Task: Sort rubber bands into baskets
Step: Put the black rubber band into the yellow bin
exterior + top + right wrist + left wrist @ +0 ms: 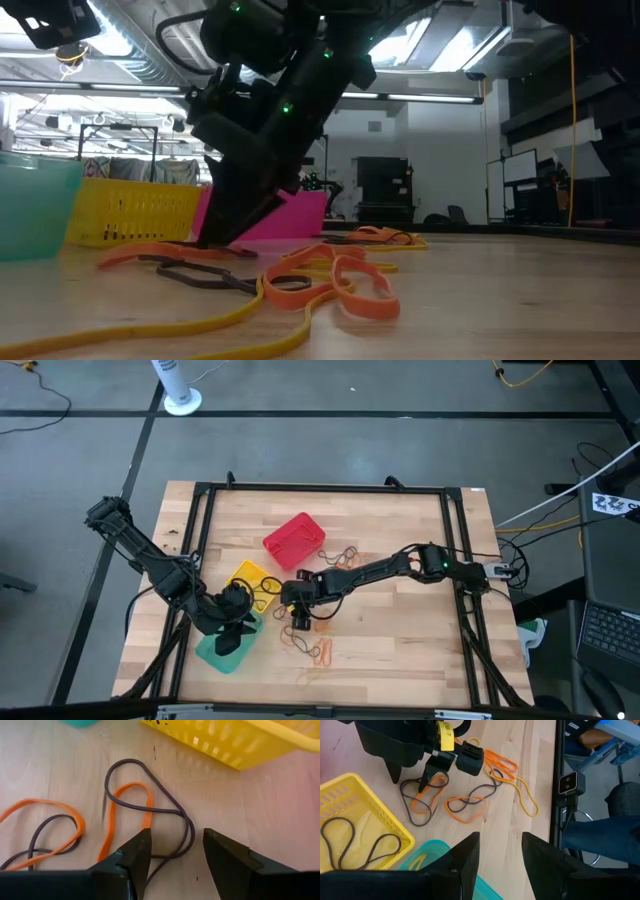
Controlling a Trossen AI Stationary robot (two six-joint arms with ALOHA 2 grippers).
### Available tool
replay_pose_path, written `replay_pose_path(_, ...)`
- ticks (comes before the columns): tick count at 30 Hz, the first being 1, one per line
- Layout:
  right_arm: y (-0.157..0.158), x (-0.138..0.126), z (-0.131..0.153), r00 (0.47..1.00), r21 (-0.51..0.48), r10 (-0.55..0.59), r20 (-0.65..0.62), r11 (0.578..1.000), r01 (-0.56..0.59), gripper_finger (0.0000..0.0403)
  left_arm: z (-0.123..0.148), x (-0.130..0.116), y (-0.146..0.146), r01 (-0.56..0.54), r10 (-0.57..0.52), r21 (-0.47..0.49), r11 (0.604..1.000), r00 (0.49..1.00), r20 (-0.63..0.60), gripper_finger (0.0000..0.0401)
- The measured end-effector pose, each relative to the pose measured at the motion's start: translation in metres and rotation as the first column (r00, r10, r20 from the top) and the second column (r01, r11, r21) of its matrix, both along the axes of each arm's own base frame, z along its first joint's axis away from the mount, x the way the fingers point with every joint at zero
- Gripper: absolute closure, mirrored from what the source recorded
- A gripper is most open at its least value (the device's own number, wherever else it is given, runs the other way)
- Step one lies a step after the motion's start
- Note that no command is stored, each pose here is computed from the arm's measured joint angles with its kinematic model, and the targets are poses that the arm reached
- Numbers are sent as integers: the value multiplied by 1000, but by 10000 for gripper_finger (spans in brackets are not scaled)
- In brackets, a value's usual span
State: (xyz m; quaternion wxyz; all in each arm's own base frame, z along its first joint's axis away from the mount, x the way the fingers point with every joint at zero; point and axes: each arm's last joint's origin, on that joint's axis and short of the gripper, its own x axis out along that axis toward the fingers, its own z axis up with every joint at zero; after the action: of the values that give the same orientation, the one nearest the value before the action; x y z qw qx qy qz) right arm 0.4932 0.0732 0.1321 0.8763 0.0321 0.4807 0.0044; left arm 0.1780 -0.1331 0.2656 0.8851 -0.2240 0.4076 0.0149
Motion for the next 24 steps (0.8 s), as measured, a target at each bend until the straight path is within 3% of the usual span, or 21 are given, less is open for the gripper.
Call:
replay_pose_path(6, -6, 1, 0, 1000, 9, -8, -3, 1000, 8, 261, 0, 0, 0, -1, 1, 0, 1000, 1000, 0, 258)
replay_pose_path(14, -12, 1, -1, 1000, 42, -25, -15, 999, 26, 386, 0, 0, 0, -1, 1, 0, 1000, 1000, 0, 258)
replay_pose_path(20, -11, 0, 1, 999, 105, -34, -26, 994, 36, 380, 0, 0, 0, -14, 14, -15, 1000, 1000, 0, 258)
replay_pose_path(24, -9, 0, 12, 998, 153, -16, -58, 988, 24, 396, 1, 0, 0, -37, 37, -51, 998, 999, -6, 258)
